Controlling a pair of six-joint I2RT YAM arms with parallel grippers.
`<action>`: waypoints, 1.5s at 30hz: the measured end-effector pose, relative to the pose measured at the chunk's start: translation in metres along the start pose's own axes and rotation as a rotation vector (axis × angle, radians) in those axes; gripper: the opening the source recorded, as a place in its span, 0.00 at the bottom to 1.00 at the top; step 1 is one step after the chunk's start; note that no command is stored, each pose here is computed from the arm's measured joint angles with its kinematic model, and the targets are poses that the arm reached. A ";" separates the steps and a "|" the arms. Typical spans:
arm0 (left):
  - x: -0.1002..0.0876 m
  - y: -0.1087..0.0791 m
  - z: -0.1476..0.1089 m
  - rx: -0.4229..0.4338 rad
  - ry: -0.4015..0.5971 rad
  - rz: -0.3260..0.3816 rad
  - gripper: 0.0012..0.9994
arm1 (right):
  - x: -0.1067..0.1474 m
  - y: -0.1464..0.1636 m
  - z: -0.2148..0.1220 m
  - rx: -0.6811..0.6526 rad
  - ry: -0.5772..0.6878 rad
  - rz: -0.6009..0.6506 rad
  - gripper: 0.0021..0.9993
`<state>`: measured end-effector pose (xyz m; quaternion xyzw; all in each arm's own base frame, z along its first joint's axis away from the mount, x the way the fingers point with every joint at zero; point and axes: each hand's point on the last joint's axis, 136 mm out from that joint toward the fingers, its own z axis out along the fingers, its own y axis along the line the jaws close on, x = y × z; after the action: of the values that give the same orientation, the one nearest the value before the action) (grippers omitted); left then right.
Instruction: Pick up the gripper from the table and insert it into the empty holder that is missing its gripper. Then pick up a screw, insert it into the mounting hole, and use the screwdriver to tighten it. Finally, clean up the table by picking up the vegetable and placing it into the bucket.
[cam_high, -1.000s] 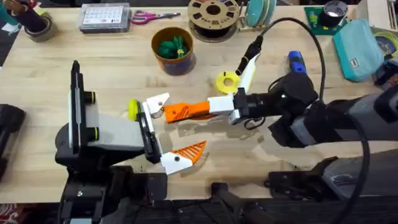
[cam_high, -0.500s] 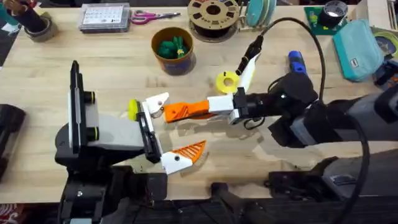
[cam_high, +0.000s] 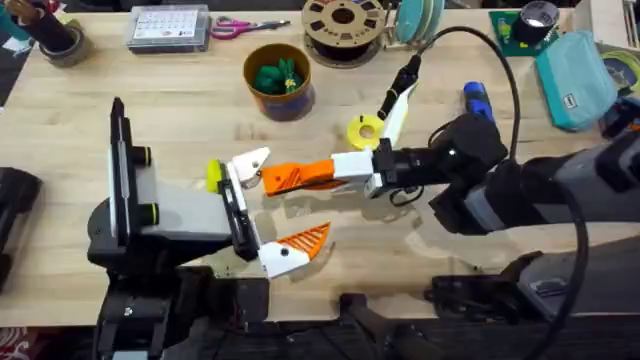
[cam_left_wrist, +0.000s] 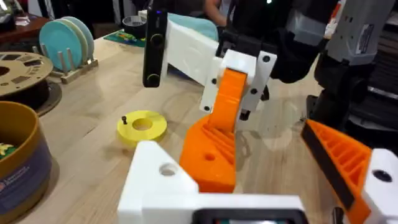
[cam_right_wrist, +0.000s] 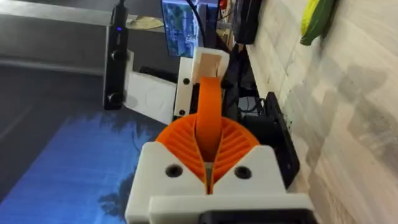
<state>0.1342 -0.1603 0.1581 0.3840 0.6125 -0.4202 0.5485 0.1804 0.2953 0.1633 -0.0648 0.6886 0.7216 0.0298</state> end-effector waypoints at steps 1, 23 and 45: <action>0.000 0.000 0.000 0.000 0.000 0.001 0.99 | 0.000 0.000 0.000 0.000 0.000 0.000 0.01; 0.000 -0.001 0.000 0.008 0.000 0.000 0.99 | 0.003 0.002 -0.001 -0.002 0.008 -0.003 0.01; 0.000 -0.003 0.000 0.019 0.000 -0.003 0.99 | 0.018 0.008 -0.013 -0.007 0.000 -0.028 0.01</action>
<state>0.1310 -0.1614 0.1583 0.3885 0.6090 -0.4268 0.5441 0.1623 0.2815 0.1683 -0.0745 0.6852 0.7234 0.0398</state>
